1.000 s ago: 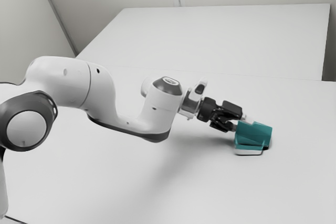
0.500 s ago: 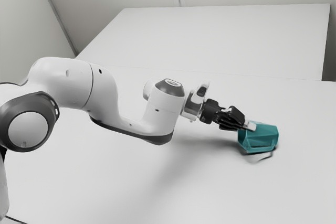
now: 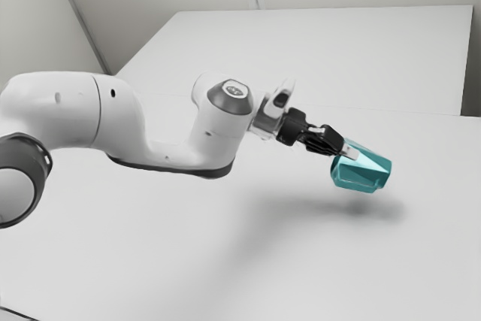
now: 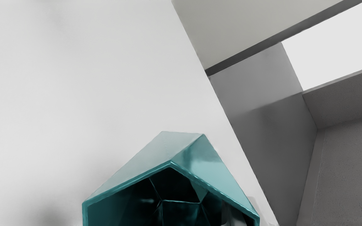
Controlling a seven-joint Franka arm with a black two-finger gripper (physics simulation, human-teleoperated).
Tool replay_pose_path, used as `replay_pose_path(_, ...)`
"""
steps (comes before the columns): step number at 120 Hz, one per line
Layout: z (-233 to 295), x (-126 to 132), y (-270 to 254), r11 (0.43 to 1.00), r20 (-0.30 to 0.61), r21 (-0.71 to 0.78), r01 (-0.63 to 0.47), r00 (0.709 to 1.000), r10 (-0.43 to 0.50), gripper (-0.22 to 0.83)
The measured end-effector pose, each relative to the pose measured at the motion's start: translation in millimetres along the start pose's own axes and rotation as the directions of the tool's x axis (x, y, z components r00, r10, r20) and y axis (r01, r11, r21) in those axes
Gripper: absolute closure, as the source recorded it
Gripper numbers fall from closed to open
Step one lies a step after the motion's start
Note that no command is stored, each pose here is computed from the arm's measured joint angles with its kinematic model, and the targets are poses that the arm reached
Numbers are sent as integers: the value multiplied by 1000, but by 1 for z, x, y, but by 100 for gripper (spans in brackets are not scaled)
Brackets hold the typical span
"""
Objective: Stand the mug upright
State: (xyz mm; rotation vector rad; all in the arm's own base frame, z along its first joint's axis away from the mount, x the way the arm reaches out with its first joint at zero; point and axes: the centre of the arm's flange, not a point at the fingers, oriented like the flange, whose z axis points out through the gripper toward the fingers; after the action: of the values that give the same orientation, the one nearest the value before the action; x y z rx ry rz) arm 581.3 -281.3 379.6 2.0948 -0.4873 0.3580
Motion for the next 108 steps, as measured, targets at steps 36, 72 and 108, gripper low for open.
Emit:
replay_pose_path(36, -95, 17, 13, 915, 267, 345, -212, 956, 121, 79)
replay_pose_path(72, -149, 2, -4, 755, 440, 612, -235, 894, -79, 79)
replay_pose_path(108, -173, -20, -31, 635, 410, 757, -158, 870, -272, 79)
